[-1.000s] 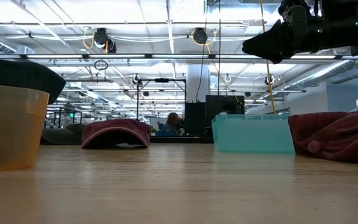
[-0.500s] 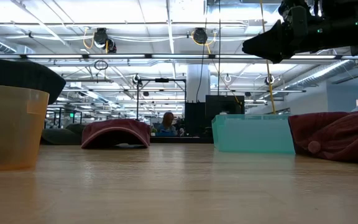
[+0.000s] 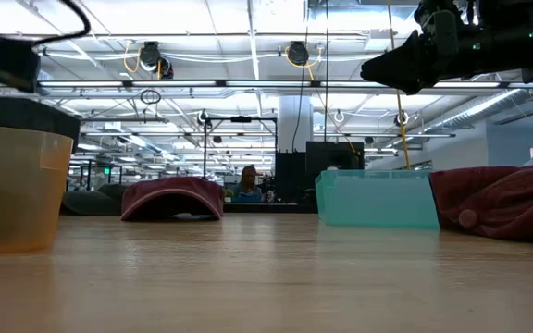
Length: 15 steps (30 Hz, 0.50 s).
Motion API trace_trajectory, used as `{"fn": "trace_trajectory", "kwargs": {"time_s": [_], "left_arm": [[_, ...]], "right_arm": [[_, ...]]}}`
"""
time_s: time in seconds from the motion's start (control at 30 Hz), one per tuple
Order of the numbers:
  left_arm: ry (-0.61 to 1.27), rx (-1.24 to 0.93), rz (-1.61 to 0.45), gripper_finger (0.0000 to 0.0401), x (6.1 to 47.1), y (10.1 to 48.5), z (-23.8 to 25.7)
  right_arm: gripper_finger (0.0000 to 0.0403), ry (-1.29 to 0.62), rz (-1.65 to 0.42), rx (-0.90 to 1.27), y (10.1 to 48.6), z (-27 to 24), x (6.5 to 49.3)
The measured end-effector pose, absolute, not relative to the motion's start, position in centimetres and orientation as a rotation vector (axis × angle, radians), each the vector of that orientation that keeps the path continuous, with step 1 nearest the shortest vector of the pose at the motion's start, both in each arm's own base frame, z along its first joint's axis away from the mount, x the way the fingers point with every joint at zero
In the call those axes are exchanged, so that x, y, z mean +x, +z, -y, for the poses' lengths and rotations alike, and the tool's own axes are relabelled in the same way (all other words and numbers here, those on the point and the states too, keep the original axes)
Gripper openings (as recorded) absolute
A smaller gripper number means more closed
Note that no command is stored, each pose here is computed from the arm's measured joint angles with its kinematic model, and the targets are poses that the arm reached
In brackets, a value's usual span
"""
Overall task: Pick & Place hat
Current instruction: Put the right black cap into the orange bin
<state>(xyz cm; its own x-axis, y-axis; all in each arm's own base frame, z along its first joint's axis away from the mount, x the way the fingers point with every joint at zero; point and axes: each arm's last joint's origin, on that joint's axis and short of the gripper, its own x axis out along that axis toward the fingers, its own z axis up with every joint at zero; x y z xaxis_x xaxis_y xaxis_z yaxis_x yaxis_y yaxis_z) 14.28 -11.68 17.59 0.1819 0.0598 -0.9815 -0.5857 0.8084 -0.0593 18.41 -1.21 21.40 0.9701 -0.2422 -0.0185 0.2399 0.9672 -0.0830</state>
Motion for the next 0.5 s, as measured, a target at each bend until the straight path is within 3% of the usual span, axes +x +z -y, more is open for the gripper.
{"fn": "trace_trajectory", "kwargs": {"time_s": [0.23, 0.5], "left_arm": [[0.466, -0.523, -1.291, 0.0031, 14.1, 15.3, 11.0], [0.428, -0.491, -1.297, 0.0004, 14.4, 16.0, 11.3]], "right_arm": [[0.0134, -0.258, -0.038, -0.075, 21.3, 1.5, 18.4], [0.0134, -0.256, -0.037, -0.074, 21.3, 1.5, 18.4]]}}
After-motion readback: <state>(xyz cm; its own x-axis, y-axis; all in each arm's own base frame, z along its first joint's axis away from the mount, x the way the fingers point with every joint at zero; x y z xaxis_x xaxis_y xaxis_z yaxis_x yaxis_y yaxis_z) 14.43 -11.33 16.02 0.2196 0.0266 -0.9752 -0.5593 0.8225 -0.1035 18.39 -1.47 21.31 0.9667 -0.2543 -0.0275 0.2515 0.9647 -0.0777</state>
